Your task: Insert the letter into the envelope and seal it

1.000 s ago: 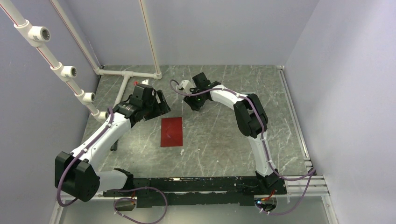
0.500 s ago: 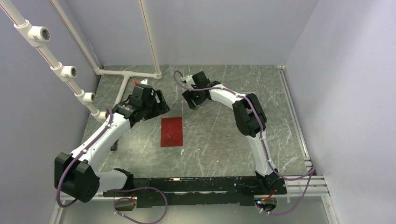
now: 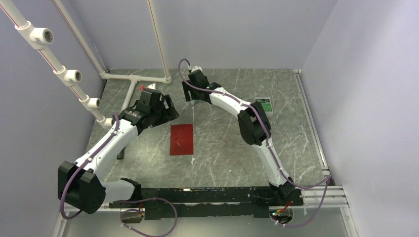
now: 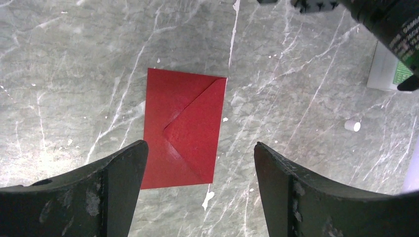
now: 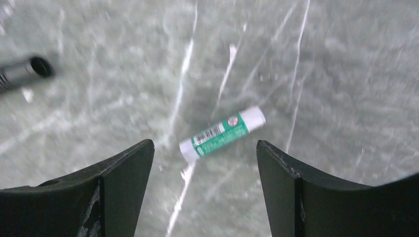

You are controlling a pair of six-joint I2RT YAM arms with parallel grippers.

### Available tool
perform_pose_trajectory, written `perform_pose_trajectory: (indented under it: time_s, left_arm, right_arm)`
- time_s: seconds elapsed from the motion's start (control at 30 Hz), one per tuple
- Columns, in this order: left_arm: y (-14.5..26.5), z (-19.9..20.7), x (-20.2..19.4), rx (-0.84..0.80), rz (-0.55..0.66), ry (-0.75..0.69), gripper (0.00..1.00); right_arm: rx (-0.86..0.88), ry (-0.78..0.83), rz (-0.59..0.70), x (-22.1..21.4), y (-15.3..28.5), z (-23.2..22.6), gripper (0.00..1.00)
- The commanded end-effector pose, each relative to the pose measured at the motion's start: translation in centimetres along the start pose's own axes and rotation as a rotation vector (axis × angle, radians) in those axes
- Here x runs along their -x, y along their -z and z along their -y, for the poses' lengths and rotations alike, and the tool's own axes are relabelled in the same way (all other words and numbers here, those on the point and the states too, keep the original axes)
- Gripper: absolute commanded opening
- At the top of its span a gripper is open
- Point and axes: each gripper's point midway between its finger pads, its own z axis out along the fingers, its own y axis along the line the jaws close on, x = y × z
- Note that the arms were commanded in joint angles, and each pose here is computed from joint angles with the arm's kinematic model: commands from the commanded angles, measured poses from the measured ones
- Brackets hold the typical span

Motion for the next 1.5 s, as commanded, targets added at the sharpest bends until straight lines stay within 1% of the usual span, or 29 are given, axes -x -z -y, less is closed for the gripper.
perform_pose_trajectory:
  time_s: [0.0, 0.07, 0.17, 0.3, 0.4, 0.6, 0.73, 0.77, 0.87, 0.97, 1.03, 1.13, 1.17, 1.23, 1.3, 1.37, 1.47]
  left_arm:
    - [0.6, -0.2, 0.9, 0.010, 0.035, -0.010, 0.84]
    - [0.5, -0.3, 0.9, 0.013, 0.031, -0.006, 0.84]
    - [0.4, -0.3, 1.0, 0.014, 0.027, -0.010, 0.84]
    - [0.3, -0.2, 1.3, 0.015, 0.026, -0.016, 0.84]
    - [0.1, -0.4, 1.1, 0.019, 0.022, -0.017, 0.84]
    - [-0.2, -0.7, 1.0, 0.025, 0.021, -0.008, 0.84]
    - [-0.2, -0.9, 0.8, 0.023, 0.020, 0.000, 0.84]
    - [-0.2, -1.0, 0.7, 0.023, 0.019, 0.002, 0.84]
    - [-0.2, -1.1, 0.5, 0.021, 0.015, 0.008, 0.84]
    - [-0.2, -1.2, 0.3, 0.021, 0.010, 0.006, 0.84]
    - [-0.1, -1.2, 0.3, 0.025, 0.008, 0.003, 0.84]
    - [0.0, -1.2, 0.5, 0.028, 0.010, -0.002, 0.84]
    - [0.1, -1.2, 0.5, 0.027, 0.011, -0.003, 0.84]
    - [0.2, -1.3, 0.4, 0.031, 0.011, -0.002, 0.84]
    - [0.2, -1.3, 0.4, 0.030, 0.010, -0.002, 0.84]
    - [0.3, -1.3, 0.3, 0.030, 0.006, -0.001, 0.84]
    - [0.4, -1.4, 0.3, 0.037, 0.004, -0.003, 0.84]
  right_arm:
    - [-0.119, -0.075, 0.091, 3.0, -1.3, 1.2, 0.82]
    - [-0.149, -0.092, 0.129, 3.2, -2.0, 1.6, 0.86]
    - [-0.233, -0.089, 0.159, 3.4, -3.2, 2.8, 0.88]
    - [-0.280, -0.014, 0.182, 3.4, -4.1, 3.4, 0.88]
    - [-0.291, 0.020, 0.171, 2.9, -4.1, 3.6, 0.88]
    - [-0.284, 0.000, 0.110, 0.7, -3.2, 4.0, 0.86]
    - [-0.249, -0.023, 0.046, -0.8, -2.7, 4.8, 0.78]
    - [-0.236, -0.026, 0.034, -1.0, -2.6, 5.1, 0.76]
    - [-0.163, 0.006, 0.020, -1.4, -2.8, 5.0, 0.63]
    - [-0.093, 0.061, 0.037, -1.1, -3.2, 4.5, 0.61]
    - [-0.062, 0.084, 0.033, -0.7, -3.5, 4.4, 0.61]
    - [-0.065, 0.103, 0.033, -0.1, -3.9, 4.5, 0.62]
    - [-0.068, 0.108, 0.038, 0.0, -3.9, 4.5, 0.64]
    - [-0.070, 0.117, 0.042, 0.0, -4.0, 4.7, 0.76]
    - [-0.047, 0.129, 0.036, -0.3, -4.3, 4.5, 0.81]
    - [0.011, 0.145, 0.016, -0.6, -4.8, 4.1, 0.82]
    - [0.109, 0.157, -0.011, -1.4, -5.4, 3.4, 0.82]
